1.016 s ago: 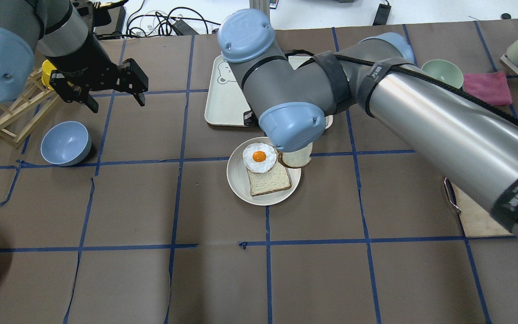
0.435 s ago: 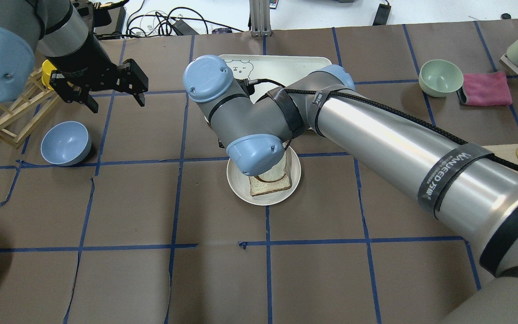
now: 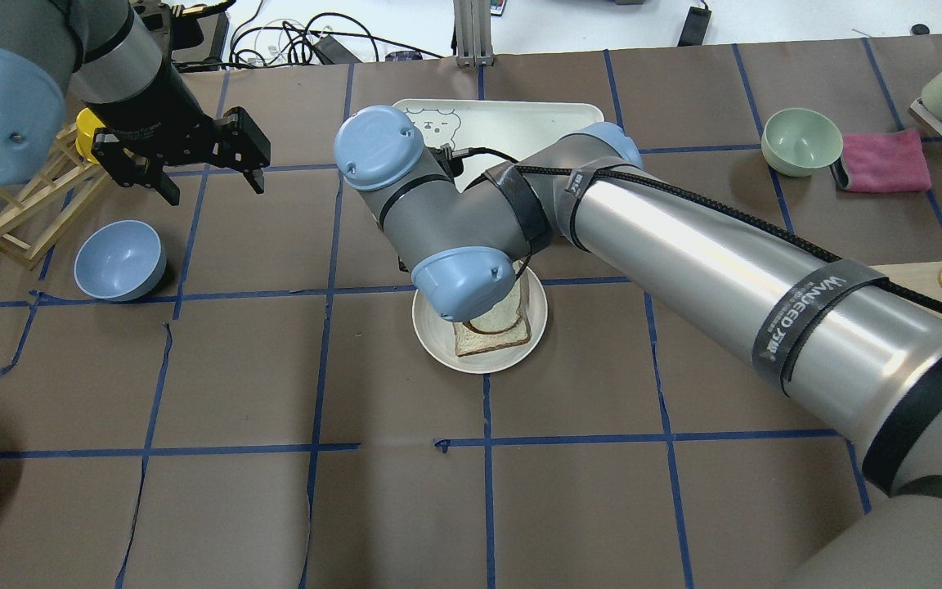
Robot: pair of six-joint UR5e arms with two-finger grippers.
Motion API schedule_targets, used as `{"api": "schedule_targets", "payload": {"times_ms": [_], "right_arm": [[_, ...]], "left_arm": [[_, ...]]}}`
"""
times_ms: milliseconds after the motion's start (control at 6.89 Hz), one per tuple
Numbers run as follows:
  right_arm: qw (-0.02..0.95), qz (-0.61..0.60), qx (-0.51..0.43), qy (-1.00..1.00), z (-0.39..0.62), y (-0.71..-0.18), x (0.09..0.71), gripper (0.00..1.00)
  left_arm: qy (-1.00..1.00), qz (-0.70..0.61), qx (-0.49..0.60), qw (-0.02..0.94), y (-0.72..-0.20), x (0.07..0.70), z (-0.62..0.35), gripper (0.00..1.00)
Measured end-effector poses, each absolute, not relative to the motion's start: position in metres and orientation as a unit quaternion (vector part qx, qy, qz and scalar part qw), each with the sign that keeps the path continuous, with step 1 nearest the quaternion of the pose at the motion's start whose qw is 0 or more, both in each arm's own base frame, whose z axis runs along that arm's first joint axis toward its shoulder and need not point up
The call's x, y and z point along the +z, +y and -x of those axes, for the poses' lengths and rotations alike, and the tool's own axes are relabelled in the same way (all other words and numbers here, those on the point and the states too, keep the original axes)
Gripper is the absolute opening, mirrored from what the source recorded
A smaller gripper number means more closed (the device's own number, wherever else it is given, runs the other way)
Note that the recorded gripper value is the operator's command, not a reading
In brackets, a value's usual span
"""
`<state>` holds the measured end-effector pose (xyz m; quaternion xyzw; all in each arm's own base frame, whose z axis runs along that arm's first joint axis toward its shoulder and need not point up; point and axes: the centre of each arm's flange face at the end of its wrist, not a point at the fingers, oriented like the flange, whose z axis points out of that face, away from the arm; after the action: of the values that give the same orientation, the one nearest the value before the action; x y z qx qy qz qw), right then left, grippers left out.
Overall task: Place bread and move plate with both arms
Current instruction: 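Lower the bread onto the egg and open the right gripper, then raise the right gripper away while the left arm reaches toward the plate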
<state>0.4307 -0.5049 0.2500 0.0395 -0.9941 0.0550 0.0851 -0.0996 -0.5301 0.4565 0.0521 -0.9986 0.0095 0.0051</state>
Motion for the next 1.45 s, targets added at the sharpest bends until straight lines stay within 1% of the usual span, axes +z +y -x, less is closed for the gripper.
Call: {"api": "schedule_targets", "payload": {"times_ms": [145,290,581,726,1016,1161,1452], "right_arm": [[0.082,-0.038,0.053,-0.994,-0.431,-0.502,0.244,0.57],[0.083,-0.039,0.049,-0.995,-0.429,-0.497,0.239,1.0],[0.077,-0.044,0.06,-0.994,-0.427,-0.496,0.242,1.0],[0.072,-0.044,0.068,-0.994,-0.424,-0.498,0.256,1.0],[0.073,-0.047,0.068,-0.994,-0.372,-0.523,0.315,1.0],[0.067,-0.044,0.037,-0.996,-0.323,-0.539,0.353,1.0],[0.042,-0.036,-0.016,-0.998,-0.229,-0.541,0.432,1.0]], "left_arm": [[-0.999,-0.052,0.009,0.005,-0.531,0.456,0.1,1.0],[-0.999,-0.052,0.008,0.005,-0.531,0.455,0.099,1.0],[-0.998,-0.055,0.008,0.005,-0.532,0.454,0.097,1.0],[-0.998,-0.057,0.009,0.006,-0.534,0.454,0.095,1.0],[-0.998,-0.061,0.007,0.005,-0.535,0.452,0.091,1.0],[-0.998,-0.063,0.002,0.005,-0.536,0.448,0.09,1.0],[-0.998,-0.066,-0.017,0.008,-0.539,0.425,0.093,1.0]]}}
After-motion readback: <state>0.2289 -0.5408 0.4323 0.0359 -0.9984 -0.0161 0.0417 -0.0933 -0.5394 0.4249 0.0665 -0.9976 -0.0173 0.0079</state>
